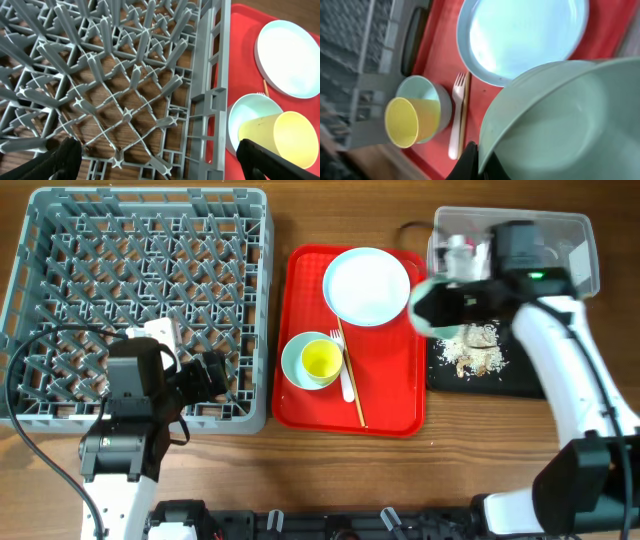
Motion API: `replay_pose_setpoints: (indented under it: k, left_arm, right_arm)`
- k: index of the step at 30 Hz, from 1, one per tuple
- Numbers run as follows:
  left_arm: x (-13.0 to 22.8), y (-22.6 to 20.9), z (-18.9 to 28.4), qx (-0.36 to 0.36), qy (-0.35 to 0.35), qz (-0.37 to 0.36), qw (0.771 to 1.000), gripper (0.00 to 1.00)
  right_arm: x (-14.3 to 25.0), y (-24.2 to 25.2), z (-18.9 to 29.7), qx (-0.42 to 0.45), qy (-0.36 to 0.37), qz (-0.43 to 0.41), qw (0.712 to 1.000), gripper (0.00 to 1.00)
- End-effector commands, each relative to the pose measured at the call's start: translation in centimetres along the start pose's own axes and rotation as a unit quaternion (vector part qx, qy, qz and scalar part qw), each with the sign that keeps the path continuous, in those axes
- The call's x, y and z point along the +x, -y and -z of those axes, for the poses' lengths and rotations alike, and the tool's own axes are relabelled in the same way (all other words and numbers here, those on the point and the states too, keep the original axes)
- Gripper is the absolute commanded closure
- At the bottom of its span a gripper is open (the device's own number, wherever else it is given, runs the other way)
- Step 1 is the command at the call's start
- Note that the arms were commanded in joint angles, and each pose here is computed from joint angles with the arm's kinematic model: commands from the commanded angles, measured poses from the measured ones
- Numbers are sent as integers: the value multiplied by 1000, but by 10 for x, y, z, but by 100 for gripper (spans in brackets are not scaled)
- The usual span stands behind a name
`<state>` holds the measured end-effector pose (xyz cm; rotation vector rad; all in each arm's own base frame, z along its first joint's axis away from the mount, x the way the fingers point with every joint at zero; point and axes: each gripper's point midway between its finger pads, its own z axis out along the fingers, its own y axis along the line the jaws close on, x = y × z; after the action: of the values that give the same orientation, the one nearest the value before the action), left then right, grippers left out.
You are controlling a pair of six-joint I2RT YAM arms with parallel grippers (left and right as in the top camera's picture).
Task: Sort waste into correct bins and load items into the dishwasher rack
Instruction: 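Set the emptied bowl onto the blue plate with the right gripper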
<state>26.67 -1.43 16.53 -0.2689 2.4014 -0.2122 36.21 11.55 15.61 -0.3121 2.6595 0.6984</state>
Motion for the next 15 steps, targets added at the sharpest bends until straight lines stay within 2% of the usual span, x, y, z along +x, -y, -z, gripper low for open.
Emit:
replay_pose_setpoints:
  k: [1,3,8,11,15]
  left_arm:
    - [-3,4,-2,7,-4,1,1000,0]
    - [-2,3,-5,5,-10,2,1000,0]
    - [-1,3,-6,4,-13,2,1000,0]
    - [-1,3,-6,4,-13,2,1000,0]
    - [-1,3,-6,4,-13,2,1000,0]
  right_arm:
    - [-23,-5,-7,138,34,55,988,96]
    - [-39,-21,-15,160,65,94,980,96]
    - [-73,-65,-46,133,132,153,970,96]
    - [-74,-65,-81,127,124,160,971,96]
    - [-55,-57,-129,101,74,158,980,96]
